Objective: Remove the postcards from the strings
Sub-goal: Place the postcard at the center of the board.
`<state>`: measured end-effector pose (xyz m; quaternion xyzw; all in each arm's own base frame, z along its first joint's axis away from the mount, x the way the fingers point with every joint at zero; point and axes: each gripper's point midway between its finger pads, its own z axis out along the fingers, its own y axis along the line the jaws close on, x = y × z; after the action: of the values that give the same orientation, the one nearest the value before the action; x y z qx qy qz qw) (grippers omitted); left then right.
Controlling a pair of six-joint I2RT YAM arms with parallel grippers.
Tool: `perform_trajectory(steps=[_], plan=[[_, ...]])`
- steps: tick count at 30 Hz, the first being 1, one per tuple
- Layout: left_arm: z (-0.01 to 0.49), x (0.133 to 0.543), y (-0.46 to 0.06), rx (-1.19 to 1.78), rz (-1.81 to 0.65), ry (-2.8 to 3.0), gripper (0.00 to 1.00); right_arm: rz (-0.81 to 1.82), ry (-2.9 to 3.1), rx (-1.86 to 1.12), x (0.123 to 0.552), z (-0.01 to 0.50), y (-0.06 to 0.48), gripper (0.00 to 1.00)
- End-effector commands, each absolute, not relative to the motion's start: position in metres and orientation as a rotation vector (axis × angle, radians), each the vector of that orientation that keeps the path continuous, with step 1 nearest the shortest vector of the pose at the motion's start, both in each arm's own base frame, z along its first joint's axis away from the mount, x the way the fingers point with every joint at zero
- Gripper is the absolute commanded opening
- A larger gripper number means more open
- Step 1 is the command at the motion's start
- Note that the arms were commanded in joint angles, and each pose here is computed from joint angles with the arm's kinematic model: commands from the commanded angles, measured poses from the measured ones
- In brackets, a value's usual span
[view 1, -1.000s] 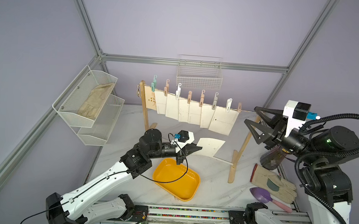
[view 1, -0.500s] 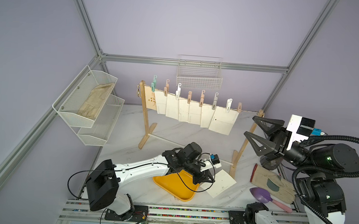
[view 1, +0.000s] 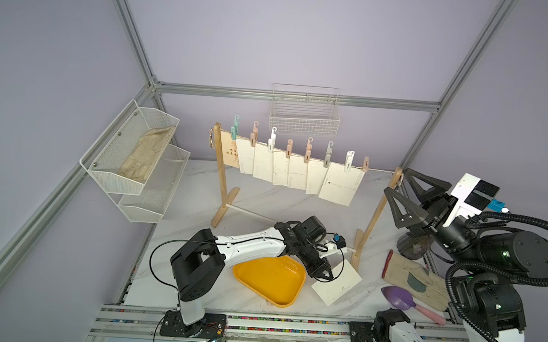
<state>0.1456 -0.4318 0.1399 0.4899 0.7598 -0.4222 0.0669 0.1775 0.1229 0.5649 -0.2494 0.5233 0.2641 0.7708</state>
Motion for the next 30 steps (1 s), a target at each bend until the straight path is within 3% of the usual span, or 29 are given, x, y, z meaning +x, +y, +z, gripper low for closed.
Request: perform_trajectory(steps=[1,22,27,30], plan=[[0.149,0.151,-0.441,1.483,-1.269,2.290,0.00,0.544,1.116,-0.525,0.179,0.569,0.119,0.67],[0.106,0.186,-0.442,1.486,-1.150,2.400,0.00,0.509,1.126,-0.523,0.179,0.565,0.116,0.67],[0.099,0.195,-0.439,1.465,-1.118,2.423,0.12,0.506,1.130,-0.524,0.180,0.564,0.116,0.67],[0.098,0.199,-0.437,1.462,-1.089,2.418,0.25,0.503,1.132,-0.525,0.181,0.563,0.116,0.68]])
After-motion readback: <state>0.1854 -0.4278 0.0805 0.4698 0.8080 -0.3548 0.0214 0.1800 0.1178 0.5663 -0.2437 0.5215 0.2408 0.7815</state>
